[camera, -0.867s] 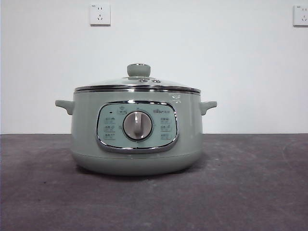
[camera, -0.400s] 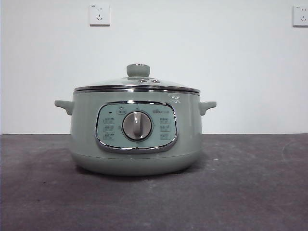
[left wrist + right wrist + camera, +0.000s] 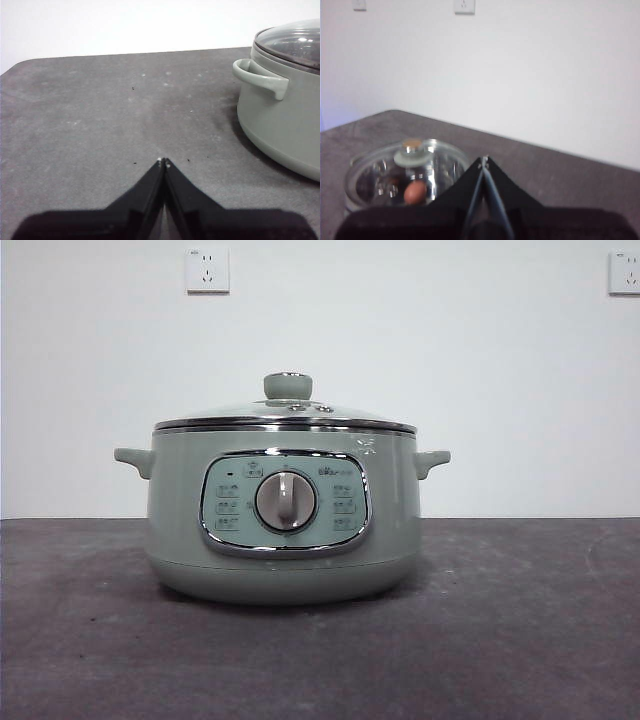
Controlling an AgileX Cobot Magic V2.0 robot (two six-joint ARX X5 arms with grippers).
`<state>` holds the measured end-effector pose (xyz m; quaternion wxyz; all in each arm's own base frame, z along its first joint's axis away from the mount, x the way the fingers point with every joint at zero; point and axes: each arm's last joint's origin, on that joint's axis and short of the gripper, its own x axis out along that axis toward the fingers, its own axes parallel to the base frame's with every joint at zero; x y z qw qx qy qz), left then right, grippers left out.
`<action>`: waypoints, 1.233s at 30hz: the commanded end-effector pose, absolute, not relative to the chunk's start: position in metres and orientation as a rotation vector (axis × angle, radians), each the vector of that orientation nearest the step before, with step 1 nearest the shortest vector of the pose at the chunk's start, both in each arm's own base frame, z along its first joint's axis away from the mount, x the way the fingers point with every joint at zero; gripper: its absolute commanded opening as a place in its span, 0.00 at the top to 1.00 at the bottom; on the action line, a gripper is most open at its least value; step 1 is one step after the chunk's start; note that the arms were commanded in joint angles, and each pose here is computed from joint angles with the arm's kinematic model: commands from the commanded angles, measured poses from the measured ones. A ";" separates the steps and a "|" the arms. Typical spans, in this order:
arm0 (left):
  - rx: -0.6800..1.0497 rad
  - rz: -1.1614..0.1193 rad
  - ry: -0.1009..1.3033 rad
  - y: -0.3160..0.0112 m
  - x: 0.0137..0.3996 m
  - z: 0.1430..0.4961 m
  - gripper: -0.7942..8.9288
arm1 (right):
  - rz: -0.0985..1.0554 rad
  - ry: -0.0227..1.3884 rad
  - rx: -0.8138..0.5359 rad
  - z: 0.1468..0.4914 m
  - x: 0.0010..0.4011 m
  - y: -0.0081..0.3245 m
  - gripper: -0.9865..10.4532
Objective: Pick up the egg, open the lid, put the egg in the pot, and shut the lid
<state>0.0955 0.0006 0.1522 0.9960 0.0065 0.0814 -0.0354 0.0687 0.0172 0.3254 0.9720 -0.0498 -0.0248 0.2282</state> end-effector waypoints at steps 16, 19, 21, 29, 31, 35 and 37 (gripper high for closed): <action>0.006 -0.067 0.173 0.001 0.096 0.148 0.92 | 0.429 0.043 -0.028 0.185 0.089 0.018 0.91; 0.006 -0.067 0.173 0.001 0.096 0.148 0.92 | 0.426 0.070 -0.014 0.171 0.091 0.018 0.91; 0.006 -0.067 0.173 0.001 0.096 0.148 0.92 | 0.397 0.101 0.013 0.163 0.092 0.018 0.91; 0.006 -0.067 0.173 0.001 0.096 0.148 0.92 | 0.376 0.166 0.043 0.150 0.094 0.017 0.91; 0.006 -0.067 0.173 0.001 0.096 0.148 0.92 | 0.376 0.166 0.044 0.150 0.094 0.017 0.91; 0.006 -0.067 0.173 0.001 0.096 0.148 0.92 | 0.375 0.166 0.066 0.150 0.094 0.017 0.91; 0.006 -0.067 0.173 0.001 0.096 0.148 0.92 | 0.375 0.166 0.066 0.150 0.094 0.017 0.91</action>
